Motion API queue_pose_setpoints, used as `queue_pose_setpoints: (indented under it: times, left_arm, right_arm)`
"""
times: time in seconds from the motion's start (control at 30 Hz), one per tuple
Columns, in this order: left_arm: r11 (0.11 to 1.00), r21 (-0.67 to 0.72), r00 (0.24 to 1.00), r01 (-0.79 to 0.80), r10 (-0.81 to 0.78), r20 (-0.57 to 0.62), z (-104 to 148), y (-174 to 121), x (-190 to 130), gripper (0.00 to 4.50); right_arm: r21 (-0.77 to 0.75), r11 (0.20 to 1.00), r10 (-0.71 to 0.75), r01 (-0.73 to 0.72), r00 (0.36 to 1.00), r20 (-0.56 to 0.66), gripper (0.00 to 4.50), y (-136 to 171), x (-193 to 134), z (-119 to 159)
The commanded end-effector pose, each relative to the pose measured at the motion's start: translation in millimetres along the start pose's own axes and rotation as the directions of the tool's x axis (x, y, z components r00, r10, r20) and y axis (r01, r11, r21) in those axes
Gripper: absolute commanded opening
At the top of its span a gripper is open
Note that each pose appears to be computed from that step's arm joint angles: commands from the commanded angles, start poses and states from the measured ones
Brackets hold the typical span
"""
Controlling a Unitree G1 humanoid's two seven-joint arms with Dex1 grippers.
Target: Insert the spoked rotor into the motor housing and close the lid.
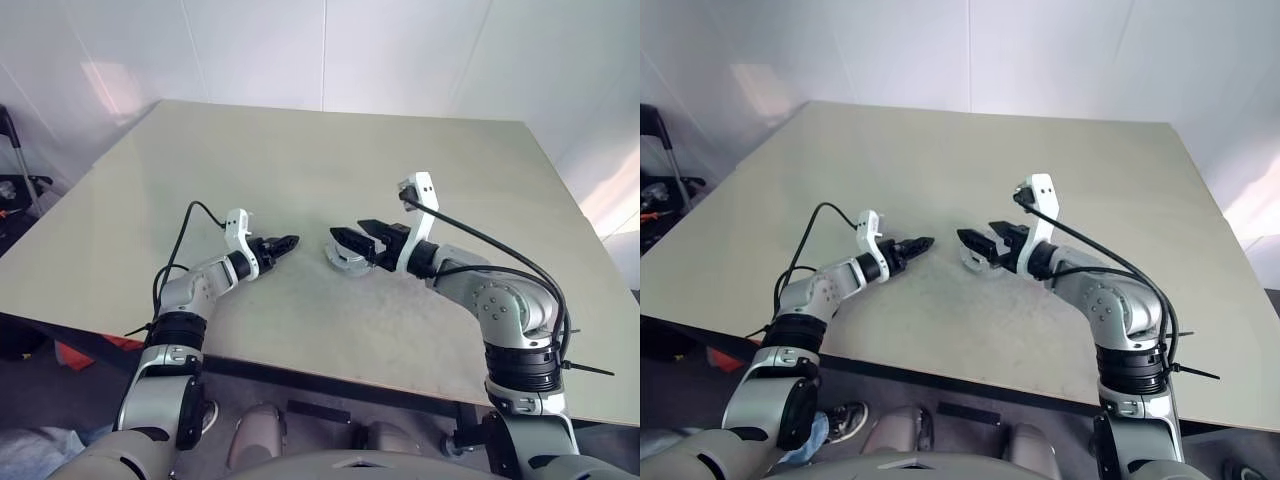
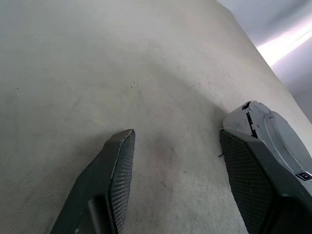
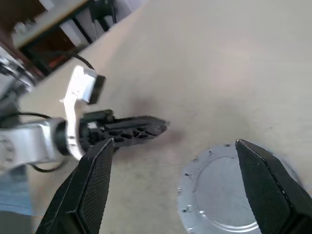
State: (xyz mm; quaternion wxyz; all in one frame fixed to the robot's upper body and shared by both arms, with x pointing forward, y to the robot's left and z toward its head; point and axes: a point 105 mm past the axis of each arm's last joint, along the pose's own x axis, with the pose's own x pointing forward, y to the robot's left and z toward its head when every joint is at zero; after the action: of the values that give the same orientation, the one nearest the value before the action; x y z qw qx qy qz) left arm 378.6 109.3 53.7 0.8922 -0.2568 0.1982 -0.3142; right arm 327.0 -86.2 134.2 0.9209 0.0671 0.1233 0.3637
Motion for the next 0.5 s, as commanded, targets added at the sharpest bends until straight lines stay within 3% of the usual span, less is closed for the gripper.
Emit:
queue_pose_setpoints:
  times: [0.03,0.5]
  left_arm:
    - [1.000,0.028,1.000,-0.004,0.003,0.027,11,0,0,2.94]
    - [0.999,0.033,0.999,-0.012,0.011,0.043,13,0,-4,2.94]
  right_arm:
    - [-0.171,0.985,-0.017,0.025,0.998,0.054,4.47,-2,8,7]
    - [-0.257,0.966,-0.018,0.012,1.000,-0.021,4.47,-13,27,-29]
